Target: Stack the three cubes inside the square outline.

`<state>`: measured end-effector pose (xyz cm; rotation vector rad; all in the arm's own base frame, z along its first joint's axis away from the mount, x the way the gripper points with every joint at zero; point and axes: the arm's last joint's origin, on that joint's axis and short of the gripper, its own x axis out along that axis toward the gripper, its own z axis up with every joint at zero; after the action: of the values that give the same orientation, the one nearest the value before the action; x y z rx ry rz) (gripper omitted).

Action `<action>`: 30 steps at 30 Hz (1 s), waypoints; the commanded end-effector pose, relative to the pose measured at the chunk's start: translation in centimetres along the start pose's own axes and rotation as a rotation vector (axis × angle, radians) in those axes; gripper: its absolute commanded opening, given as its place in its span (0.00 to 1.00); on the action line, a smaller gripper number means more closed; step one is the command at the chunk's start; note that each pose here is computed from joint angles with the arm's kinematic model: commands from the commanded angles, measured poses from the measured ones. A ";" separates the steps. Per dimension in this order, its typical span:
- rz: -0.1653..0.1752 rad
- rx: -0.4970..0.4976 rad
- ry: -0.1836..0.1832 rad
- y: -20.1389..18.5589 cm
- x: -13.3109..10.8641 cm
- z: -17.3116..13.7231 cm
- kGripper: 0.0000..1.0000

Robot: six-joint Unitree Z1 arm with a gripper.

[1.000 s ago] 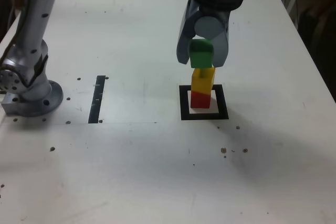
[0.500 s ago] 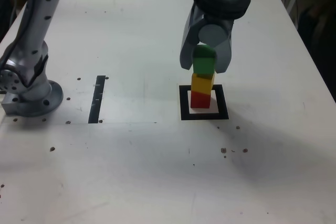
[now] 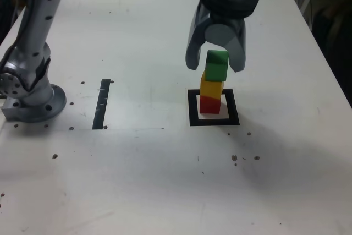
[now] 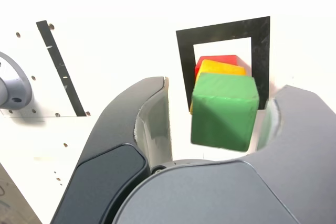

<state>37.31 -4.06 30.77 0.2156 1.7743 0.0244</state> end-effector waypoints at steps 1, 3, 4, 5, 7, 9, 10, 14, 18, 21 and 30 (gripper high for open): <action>0.003 0.002 -0.008 -0.1 -0.9 -1.1 0.99; 0.002 0.007 -0.043 -0.1 -2.0 -2.4 0.99; 0.001 0.011 -0.067 -0.2 -2.7 -3.2 0.99; 0.000 0.015 -0.092 -0.3 -3.5 -4.1 0.99; -0.002 0.026 -0.140 -0.4 -4.9 -6.0 0.99; -0.005 0.035 -0.171 -0.5 -5.7 -8.4 0.99; -0.006 0.037 -0.173 -0.5 -5.8 -9.4 0.99; -0.011 0.030 -0.133 -0.3 -4.8 -13.1 0.99; -0.015 0.009 -0.066 -0.2 -2.7 -16.4 0.99; -0.024 -0.003 -0.022 -0.3 -0.5 -18.2 0.99; -0.051 -0.021 0.046 -0.7 5.6 -19.6 0.99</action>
<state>18.38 -2.16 31.68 0.1494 1.7270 0.0037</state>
